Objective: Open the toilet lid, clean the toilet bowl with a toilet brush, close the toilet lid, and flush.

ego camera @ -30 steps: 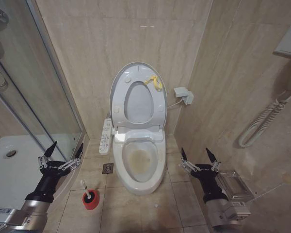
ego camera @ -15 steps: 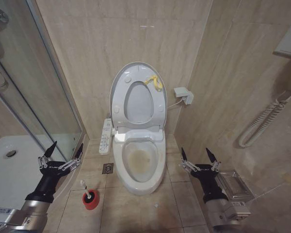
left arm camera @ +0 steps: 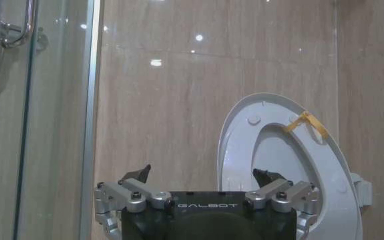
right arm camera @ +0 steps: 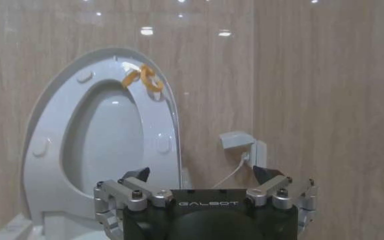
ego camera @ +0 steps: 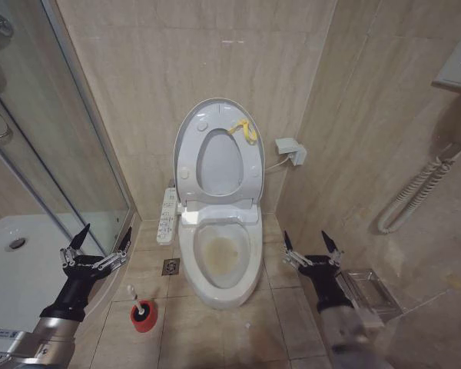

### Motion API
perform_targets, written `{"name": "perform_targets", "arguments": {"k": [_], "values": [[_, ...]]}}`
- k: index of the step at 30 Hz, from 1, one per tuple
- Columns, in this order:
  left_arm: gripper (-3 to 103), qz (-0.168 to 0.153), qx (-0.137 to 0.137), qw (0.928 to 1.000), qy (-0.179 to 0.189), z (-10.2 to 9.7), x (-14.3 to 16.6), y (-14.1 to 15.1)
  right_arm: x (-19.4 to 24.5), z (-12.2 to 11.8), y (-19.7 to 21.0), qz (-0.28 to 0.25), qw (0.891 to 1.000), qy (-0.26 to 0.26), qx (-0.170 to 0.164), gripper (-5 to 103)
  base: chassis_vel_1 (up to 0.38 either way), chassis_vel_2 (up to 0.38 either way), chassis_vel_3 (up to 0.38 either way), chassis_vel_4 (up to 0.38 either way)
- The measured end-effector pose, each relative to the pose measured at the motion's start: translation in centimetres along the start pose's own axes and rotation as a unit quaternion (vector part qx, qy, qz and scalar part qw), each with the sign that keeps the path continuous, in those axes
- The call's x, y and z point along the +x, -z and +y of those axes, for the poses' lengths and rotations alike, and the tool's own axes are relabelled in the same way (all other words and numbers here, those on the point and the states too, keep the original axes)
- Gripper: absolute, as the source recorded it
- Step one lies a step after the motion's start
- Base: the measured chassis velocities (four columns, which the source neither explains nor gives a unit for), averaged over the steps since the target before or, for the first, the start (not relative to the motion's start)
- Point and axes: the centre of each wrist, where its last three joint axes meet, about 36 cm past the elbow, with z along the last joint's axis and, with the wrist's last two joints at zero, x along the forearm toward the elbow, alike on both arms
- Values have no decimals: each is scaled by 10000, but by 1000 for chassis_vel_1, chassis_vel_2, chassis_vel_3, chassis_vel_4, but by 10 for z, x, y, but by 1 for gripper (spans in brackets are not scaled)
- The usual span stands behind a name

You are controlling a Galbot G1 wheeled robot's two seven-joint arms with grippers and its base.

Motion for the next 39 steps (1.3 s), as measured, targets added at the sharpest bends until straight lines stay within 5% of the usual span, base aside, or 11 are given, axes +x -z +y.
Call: {"name": "perform_targets", "arguments": {"k": [13, 18, 24, 39], "values": [[100, 0, 1, 10000, 0, 0, 0, 0, -95, -27, -35, 6, 9990, 7, 445, 100, 0, 0, 0, 0], [100, 0, 1, 10000, 0, 0, 0, 0, -103, -28, -31, -69, 9992, -4, 392, 100, 0, 0, 0, 0], [100, -1, 1, 10000, 0, 0, 0, 0, -147, -37, 10, -773, 9969, -111, -34, 100, 0, 0, 0, 0], [100, -1, 1, 10000, 1, 0, 0, 0, -233, -49, 33, -1058, 9940, -278, 88, 100, 0, 0, 0, 0]]}}
